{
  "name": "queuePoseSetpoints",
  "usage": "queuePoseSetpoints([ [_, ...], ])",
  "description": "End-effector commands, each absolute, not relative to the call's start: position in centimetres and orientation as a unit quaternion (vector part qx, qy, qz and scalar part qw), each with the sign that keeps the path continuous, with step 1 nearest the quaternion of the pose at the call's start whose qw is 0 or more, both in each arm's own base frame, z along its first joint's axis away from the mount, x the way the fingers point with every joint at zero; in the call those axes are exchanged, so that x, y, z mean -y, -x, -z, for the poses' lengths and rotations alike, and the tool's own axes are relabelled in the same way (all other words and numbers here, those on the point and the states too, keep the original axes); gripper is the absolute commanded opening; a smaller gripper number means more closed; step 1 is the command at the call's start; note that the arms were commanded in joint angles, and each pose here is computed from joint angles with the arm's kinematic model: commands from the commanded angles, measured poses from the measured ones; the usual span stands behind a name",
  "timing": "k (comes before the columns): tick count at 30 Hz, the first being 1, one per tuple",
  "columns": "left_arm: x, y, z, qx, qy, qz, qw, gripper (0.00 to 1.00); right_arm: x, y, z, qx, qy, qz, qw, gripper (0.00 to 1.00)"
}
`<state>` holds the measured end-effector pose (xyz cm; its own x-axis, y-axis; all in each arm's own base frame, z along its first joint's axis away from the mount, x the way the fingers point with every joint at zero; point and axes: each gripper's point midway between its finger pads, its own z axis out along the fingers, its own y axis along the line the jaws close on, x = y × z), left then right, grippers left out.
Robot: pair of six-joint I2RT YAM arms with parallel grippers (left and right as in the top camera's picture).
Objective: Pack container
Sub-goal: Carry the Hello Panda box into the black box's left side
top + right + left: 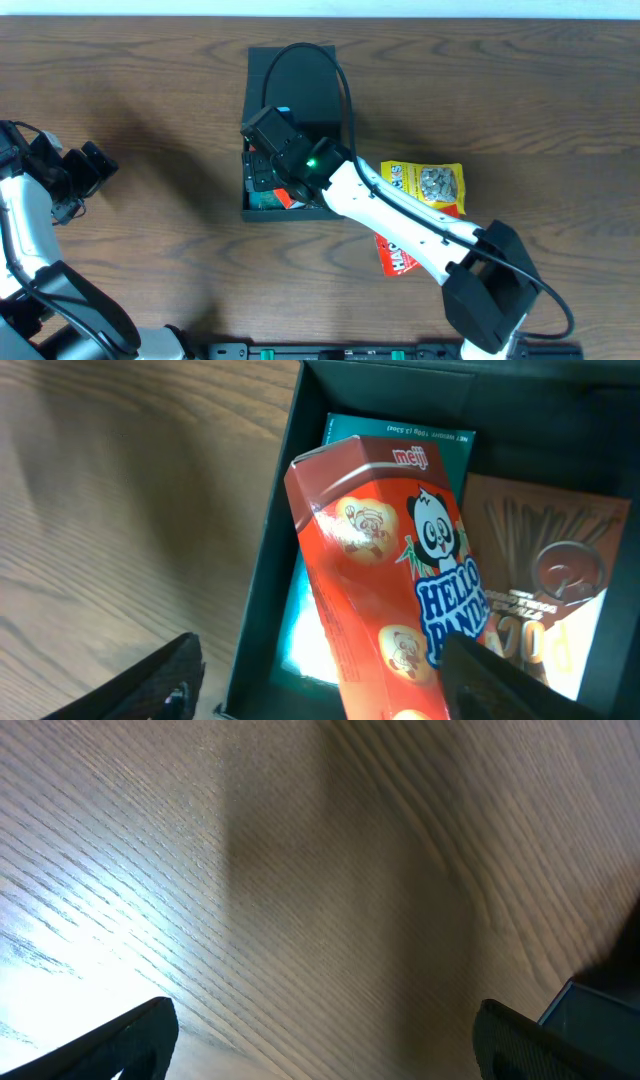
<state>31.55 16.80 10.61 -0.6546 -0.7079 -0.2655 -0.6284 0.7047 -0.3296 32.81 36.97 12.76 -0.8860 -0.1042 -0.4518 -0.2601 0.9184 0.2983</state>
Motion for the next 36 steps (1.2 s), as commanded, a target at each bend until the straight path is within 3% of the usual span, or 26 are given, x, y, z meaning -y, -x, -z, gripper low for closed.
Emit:
queuePoseSetpoints([
  [1,-16.9,-32.1,-11.8,-0.900,0.368,0.108,0.207,0.95,-37.0,-33.9,-14.4,-0.948,0.100,-0.178,0.243,0.71],
  [16,-16.9,-32.1,-11.8,-0.900,0.368,0.108,0.207,0.95,-33.8,-35.7,-14.0,-0.952,0.112,-0.112,0.264,0.71],
  [29,-16.9,-32.1,-11.8,-0.900,0.368,0.109,0.207,0.95,-28.6,-35.7,-12.2,-0.970,0.064,-0.019,0.235,0.75],
  [36,-16.8,-32.1,-11.9,-0.900,0.368,0.112,0.206,0.95,-29.3,-35.0,-9.5,-0.977,0.053,-0.013,0.206,0.77],
])
